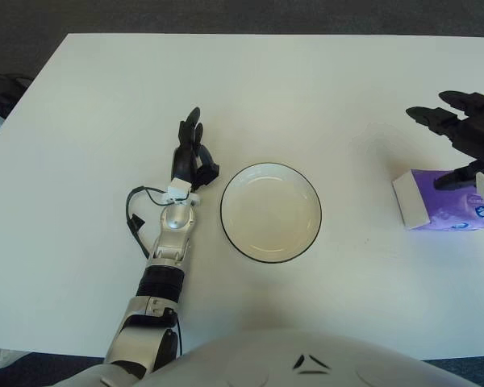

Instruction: Put the tissue paper into the plate.

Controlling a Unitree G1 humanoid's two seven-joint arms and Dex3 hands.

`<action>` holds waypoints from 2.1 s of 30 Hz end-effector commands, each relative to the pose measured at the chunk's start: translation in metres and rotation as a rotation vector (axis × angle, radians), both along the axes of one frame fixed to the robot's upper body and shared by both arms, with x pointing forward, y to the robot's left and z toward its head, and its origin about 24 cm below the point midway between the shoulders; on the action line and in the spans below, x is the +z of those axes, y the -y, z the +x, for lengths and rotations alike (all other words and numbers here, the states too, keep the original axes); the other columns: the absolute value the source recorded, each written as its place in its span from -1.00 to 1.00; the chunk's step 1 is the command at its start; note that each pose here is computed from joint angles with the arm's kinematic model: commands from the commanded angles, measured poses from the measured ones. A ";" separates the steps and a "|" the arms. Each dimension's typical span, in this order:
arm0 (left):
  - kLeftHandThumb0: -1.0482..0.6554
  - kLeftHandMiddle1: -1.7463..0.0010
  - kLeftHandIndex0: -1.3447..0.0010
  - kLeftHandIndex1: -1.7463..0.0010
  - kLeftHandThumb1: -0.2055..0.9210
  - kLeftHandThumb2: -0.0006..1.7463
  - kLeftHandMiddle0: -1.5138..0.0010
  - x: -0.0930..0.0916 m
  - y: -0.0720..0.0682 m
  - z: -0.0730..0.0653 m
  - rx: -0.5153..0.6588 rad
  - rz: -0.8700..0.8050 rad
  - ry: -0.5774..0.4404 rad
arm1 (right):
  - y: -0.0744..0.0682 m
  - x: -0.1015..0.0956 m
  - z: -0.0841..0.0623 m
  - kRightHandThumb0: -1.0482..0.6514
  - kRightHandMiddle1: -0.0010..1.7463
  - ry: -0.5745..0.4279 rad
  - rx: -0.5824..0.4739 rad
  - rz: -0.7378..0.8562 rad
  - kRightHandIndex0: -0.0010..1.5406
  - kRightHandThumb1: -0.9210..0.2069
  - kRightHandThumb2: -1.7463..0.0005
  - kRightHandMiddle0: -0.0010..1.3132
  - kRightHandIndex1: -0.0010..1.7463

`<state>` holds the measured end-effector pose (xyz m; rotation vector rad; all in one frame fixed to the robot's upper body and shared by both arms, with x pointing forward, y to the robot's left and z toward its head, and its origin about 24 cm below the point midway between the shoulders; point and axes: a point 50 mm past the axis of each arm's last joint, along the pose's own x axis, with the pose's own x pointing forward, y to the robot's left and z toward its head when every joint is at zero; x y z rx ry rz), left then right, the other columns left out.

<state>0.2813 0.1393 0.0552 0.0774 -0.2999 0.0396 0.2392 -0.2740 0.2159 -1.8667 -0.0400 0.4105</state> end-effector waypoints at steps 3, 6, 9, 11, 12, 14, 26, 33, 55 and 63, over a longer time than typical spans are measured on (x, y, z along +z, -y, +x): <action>-0.73 0.98 1.00 0.41 1.00 0.29 0.61 -0.044 -0.005 -0.022 0.024 0.015 -0.190 | 0.004 -0.002 0.000 -1.00 -1.00 -0.093 -0.013 -0.040 -1.00 -1.00 0.79 -1.00 -1.00; -0.73 0.99 1.00 0.41 1.00 0.29 0.61 -0.044 -0.005 -0.023 0.026 0.014 -0.189 | 0.005 -0.003 0.000 -1.00 -1.00 -0.138 -0.017 -0.076 -1.00 -1.00 0.77 -1.00 -1.00; -0.73 0.99 1.00 0.40 1.00 0.29 0.61 -0.044 -0.006 -0.023 0.027 0.013 -0.189 | 0.005 -0.002 0.000 -1.00 -1.00 -0.162 -0.017 -0.104 -1.00 -1.00 0.75 -1.00 -1.00; -0.73 0.99 1.00 0.41 1.00 0.29 0.61 -0.044 -0.006 -0.023 0.027 0.011 -0.189 | 0.004 0.001 -0.001 -1.00 -1.00 -0.182 -0.010 -0.141 -1.00 -1.00 0.74 -1.00 -1.00; -0.73 0.99 1.00 0.41 1.00 0.29 0.61 -0.044 -0.006 -0.023 0.027 0.011 -0.189 | 0.004 0.001 -0.001 -1.00 -1.00 -0.192 -0.009 -0.158 -1.00 -1.00 0.73 -1.00 -1.00; -0.73 0.99 1.00 0.41 1.00 0.29 0.61 -0.044 -0.006 -0.023 0.027 0.010 -0.190 | 0.003 0.002 -0.001 -1.00 -1.00 -0.209 -0.008 -0.179 -1.00 -1.00 0.73 -1.00 -1.00; -0.72 0.99 1.00 0.42 1.00 0.28 0.62 -0.045 -0.008 -0.024 0.028 0.015 -0.191 | 0.003 0.006 -0.002 -1.00 -1.00 -0.327 -0.048 -0.243 -1.00 -1.00 0.87 -1.00 -1.00; -0.73 0.99 1.00 0.40 1.00 0.29 0.61 -0.045 -0.009 -0.024 0.029 0.017 -0.196 | 0.006 0.010 -0.004 -1.00 -1.00 -0.420 -0.132 -0.256 -1.00 -1.00 0.92 -1.00 -1.00; -0.75 1.00 1.00 0.41 1.00 0.28 0.61 -0.044 -0.012 -0.024 0.026 0.022 -0.196 | 0.005 0.008 -0.006 -1.00 -1.00 -0.384 -0.140 -0.260 -1.00 -1.00 0.88 -1.00 -1.00; -0.75 1.00 1.00 0.42 1.00 0.30 0.61 -0.044 -0.013 -0.025 0.026 0.020 -0.198 | 0.005 0.001 -0.008 -1.00 -1.00 -0.383 -0.125 -0.244 -1.00 -1.00 0.81 -1.00 -1.00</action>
